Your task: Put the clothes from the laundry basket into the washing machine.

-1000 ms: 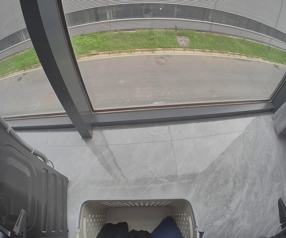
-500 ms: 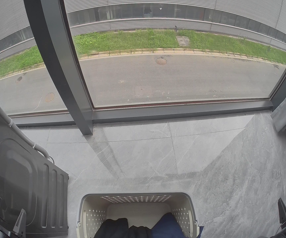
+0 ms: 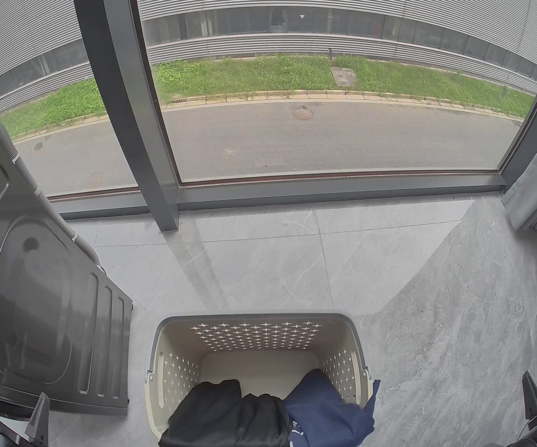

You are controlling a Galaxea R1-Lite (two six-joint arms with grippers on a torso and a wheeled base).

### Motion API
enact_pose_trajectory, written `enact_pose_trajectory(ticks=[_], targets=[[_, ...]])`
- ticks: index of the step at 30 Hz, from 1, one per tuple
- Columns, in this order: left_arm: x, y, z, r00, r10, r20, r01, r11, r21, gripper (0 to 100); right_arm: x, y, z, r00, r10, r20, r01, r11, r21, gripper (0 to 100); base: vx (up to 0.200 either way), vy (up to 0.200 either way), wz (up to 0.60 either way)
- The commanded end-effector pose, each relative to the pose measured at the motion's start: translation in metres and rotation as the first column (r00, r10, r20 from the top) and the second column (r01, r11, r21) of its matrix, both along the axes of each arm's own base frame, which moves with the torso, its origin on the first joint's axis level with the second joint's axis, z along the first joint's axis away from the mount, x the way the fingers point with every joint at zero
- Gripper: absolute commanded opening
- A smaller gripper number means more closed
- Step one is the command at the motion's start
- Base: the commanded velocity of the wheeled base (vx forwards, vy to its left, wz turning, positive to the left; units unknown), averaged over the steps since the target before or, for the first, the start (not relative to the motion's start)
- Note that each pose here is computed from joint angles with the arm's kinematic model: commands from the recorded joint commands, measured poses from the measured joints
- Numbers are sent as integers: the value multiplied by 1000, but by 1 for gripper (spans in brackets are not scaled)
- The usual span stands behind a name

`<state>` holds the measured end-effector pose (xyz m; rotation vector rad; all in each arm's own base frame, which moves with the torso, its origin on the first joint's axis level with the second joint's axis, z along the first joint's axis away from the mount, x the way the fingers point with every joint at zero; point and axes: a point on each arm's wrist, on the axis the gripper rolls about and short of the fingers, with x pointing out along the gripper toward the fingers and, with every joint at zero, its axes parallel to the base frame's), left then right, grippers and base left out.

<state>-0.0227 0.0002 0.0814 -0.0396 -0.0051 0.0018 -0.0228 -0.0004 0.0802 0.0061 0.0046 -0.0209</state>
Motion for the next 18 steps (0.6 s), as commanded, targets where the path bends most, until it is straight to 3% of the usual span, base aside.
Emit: enact_pose_trajectory(ticks=[1,18], targets=[[0,0,-5,1000,1,1,-1,1000,0,100,1,0,-5,1000,1,-9,-1,1000,0,100,-200,0,0],[0,0,-5,1000,1,-1,-1,1000,0,100,0,0,-4,1000,1,-8,-1,1000,0,100,-200,0,0]])
